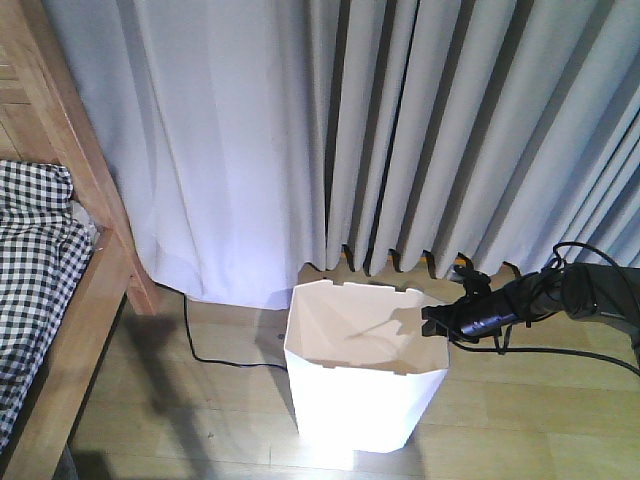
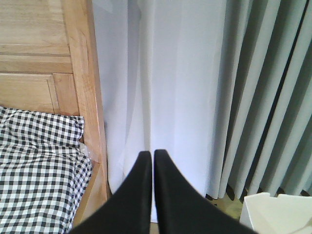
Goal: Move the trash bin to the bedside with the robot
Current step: 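Lower the bin to the floor beside the bed with the right gripper, then open the right gripper and raise it away from the bin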
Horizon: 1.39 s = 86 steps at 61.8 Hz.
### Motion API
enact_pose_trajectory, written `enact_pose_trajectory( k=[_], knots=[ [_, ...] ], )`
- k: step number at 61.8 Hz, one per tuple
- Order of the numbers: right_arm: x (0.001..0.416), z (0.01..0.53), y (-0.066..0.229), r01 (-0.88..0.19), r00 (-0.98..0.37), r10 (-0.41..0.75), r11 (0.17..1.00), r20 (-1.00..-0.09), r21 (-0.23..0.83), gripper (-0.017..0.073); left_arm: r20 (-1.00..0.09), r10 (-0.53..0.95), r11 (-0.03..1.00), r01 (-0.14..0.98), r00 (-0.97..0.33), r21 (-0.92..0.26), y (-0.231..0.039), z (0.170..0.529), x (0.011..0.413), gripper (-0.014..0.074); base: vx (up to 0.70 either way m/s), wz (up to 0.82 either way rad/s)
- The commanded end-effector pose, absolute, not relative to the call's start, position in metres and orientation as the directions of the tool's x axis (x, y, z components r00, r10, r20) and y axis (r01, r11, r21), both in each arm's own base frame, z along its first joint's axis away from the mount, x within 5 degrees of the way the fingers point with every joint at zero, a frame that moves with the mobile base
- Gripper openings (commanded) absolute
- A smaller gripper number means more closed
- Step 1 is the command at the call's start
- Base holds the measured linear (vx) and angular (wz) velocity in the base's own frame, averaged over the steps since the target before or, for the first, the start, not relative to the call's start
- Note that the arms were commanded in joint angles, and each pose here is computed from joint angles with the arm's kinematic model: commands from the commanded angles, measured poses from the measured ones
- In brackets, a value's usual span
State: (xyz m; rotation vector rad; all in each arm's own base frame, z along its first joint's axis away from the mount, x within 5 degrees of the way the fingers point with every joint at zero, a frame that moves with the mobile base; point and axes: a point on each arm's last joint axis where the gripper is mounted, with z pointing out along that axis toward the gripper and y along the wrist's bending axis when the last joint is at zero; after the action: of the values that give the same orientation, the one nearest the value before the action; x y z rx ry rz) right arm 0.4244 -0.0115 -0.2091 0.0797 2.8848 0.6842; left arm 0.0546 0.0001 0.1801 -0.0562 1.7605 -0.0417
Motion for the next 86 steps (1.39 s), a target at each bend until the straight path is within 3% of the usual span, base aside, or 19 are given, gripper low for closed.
enact_pose_trajectory(
  k=[1, 9, 28, 41, 56, 69, 86],
  knots=[
    [0.452, -0.168, -0.017, -0.008, -0.971, 0.111, 0.873, -0.214, 0.488, 0.0378, -0.988, -0.073, 0.997, -0.011, -0.135, -0.072, 0.0, 0.178, 0.056, -0.0006, 0.0, 0.0],
    [0.449, -0.166, -0.028, 0.075, -0.971, 0.18, 0.853, -0.157, 0.516, 0.0376, -0.988, -0.073, 0.997, -0.011, -0.135, -0.072, 0.0, 0.178, 0.056, -0.0006, 0.0, 0.0],
    [0.434, -0.15, -0.054, 0.092, -0.983, 0.167, 0.807, -0.077, 0.583, 0.0276, -0.988, -0.073, 0.997, -0.011, -0.135, -0.072, 0.0, 0.178, 0.056, -0.0006, 0.0, 0.0],
    [0.425, -0.116, -0.06, 0.001, -0.988, 0.083, 0.851, -0.133, 0.525, 0.0234, -0.988, -0.073, 0.997, -0.011, -0.135, -0.072, 0.0, 0.178, 0.056, -0.0006, 0.0, 0.0],
    [0.416, -0.045, -0.071, -0.102, -0.971, -0.019, 0.934, -0.237, 0.343, 0.0235, -0.988, -0.073, 0.997, -0.011, -0.135, -0.072, 0.0, 0.178, 0.056, -0.0006, 0.0, 0.0],
    [0.409, 0.064, -0.081, -0.218, -0.908, -0.159, 0.969, -0.387, 0.113, 0.0235, -0.988, -0.073, 0.997, -0.011, -0.135, -0.072, 0.0, 0.178, 0.056, -0.0006, 0.0, 0.0],
    [0.383, 0.234, -0.088, -0.14, -0.791, -0.197, 0.98, -0.58, -0.141, 0.0235, -0.988, -0.073, 0.997, -0.011, -0.135, -0.072, 0.0, 0.178, 0.056, -0.0006, 0.0, 0.0]
  ],
)
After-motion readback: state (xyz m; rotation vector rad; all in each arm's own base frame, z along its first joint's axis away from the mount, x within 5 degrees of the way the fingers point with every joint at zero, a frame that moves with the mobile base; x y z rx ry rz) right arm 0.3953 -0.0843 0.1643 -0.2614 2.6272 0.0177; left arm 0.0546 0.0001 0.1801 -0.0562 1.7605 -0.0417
